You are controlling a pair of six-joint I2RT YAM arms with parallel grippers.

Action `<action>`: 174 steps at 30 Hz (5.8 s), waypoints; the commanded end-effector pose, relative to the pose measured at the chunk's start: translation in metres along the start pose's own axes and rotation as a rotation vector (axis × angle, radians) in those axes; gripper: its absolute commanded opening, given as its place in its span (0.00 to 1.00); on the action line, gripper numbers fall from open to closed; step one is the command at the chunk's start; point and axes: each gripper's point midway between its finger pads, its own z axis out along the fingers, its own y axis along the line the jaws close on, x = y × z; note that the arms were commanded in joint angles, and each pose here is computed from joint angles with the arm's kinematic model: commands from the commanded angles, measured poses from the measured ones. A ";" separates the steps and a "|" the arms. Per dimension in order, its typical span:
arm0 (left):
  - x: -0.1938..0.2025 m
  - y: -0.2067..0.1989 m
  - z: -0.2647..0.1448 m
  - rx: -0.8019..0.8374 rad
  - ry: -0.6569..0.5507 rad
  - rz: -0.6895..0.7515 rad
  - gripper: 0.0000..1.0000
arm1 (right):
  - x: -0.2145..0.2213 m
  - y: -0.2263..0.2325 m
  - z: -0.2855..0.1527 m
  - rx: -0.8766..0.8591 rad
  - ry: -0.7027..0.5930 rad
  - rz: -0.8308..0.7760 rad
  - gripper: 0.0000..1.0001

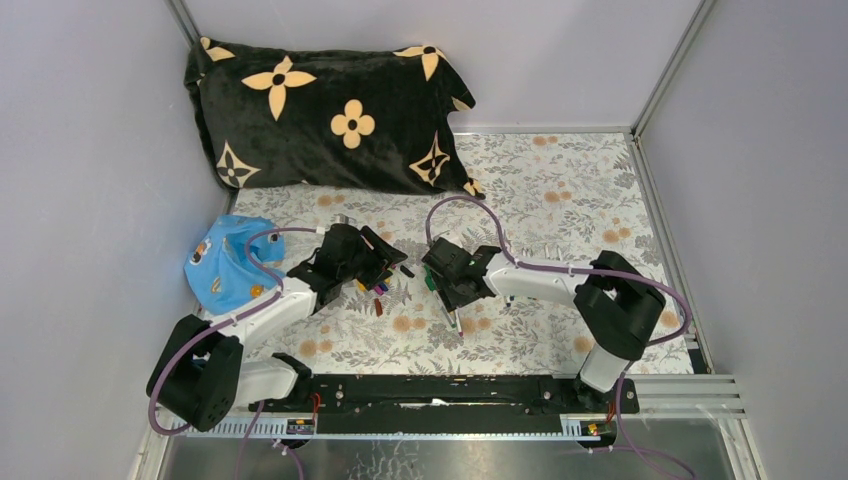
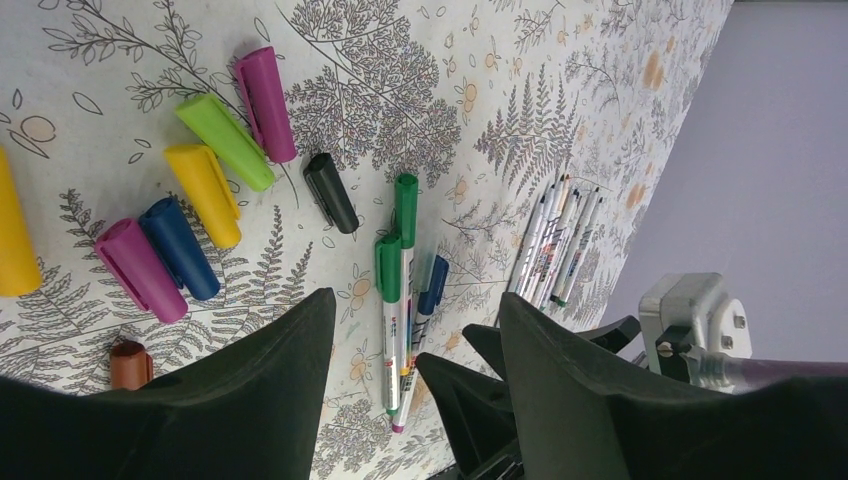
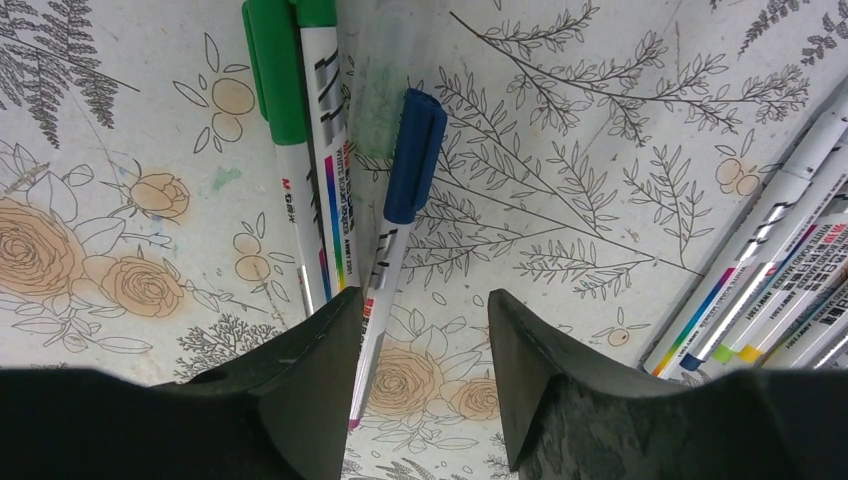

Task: Open the pen caps

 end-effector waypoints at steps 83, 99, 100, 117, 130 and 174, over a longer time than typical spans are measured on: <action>0.079 -0.061 0.011 0.160 0.213 0.073 0.62 | -0.044 0.049 -0.080 -0.174 -0.222 -0.022 0.00; 0.080 -0.060 0.006 0.178 0.187 0.058 0.15 | -0.046 0.047 -0.082 -0.164 -0.231 -0.013 0.00; 0.080 -0.060 0.006 0.179 0.185 0.060 0.11 | -0.046 0.046 -0.082 -0.163 -0.233 -0.013 0.00; 0.076 -0.075 -0.004 0.242 0.151 0.057 0.00 | -0.046 0.054 -0.071 -0.180 -0.224 -0.027 0.23; 0.052 -0.066 0.005 0.176 0.043 0.059 0.00 | -0.026 0.045 -0.066 -0.168 -0.193 -0.014 0.00; 0.001 0.066 0.027 -0.240 -0.051 0.102 0.34 | -0.023 -0.083 0.014 0.200 -0.083 0.179 0.00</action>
